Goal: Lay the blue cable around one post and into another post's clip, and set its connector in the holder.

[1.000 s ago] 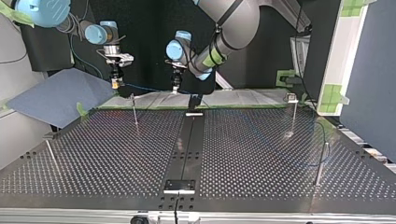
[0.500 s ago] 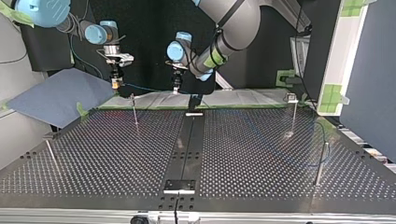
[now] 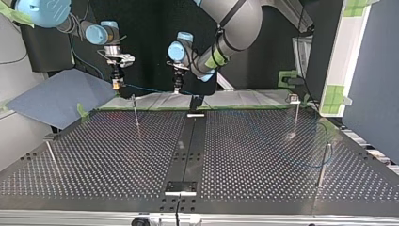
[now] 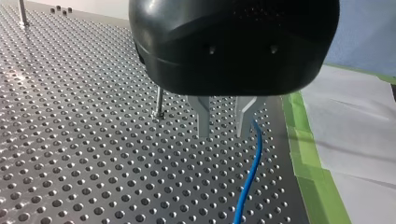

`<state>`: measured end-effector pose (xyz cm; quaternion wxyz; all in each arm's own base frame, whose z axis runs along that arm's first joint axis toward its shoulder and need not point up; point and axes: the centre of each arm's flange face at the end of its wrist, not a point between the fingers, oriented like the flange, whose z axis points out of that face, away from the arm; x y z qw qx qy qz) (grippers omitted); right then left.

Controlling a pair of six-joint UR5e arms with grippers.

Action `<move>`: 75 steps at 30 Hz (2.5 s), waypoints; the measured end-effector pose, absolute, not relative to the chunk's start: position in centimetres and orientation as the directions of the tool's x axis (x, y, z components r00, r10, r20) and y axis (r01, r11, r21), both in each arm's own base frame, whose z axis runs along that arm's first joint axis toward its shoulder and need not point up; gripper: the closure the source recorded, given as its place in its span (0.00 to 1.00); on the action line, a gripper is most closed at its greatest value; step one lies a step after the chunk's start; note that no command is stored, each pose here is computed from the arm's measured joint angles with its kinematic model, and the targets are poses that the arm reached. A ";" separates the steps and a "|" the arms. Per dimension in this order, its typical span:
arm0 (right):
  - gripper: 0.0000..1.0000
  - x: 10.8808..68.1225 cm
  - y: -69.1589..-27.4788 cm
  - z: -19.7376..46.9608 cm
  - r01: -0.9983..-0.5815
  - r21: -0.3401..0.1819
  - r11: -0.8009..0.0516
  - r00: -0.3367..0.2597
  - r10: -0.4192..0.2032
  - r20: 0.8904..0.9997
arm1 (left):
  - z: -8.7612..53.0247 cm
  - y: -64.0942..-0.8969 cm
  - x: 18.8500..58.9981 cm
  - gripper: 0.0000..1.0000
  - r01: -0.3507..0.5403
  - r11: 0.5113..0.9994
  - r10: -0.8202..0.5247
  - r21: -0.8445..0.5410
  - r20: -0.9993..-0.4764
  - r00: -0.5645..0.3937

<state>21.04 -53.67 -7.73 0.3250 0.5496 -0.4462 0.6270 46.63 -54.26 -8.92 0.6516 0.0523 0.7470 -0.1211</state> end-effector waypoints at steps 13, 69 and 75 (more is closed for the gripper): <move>1.00 21.0 -53.7 -7.7 -0.898 -0.202 -0.390 -0.185 -0.082 0.979 | -9.3 -54.1 46.0 0.40 0.241 0.962 -0.079 -0.130 -0.974 -0.211; 1.00 20.9 -53.8 -7.7 -0.899 -0.201 -0.388 -0.185 -0.080 0.980 | -9.4 -52.2 49.6 0.62 0.208 0.959 -0.138 -0.192 -0.958 -0.250; 1.00 20.5 -53.9 -7.7 -0.902 -0.201 -0.381 -0.186 -0.078 0.980 | -9.4 -52.6 49.2 0.55 0.233 0.956 -0.114 -0.177 -0.959 -0.258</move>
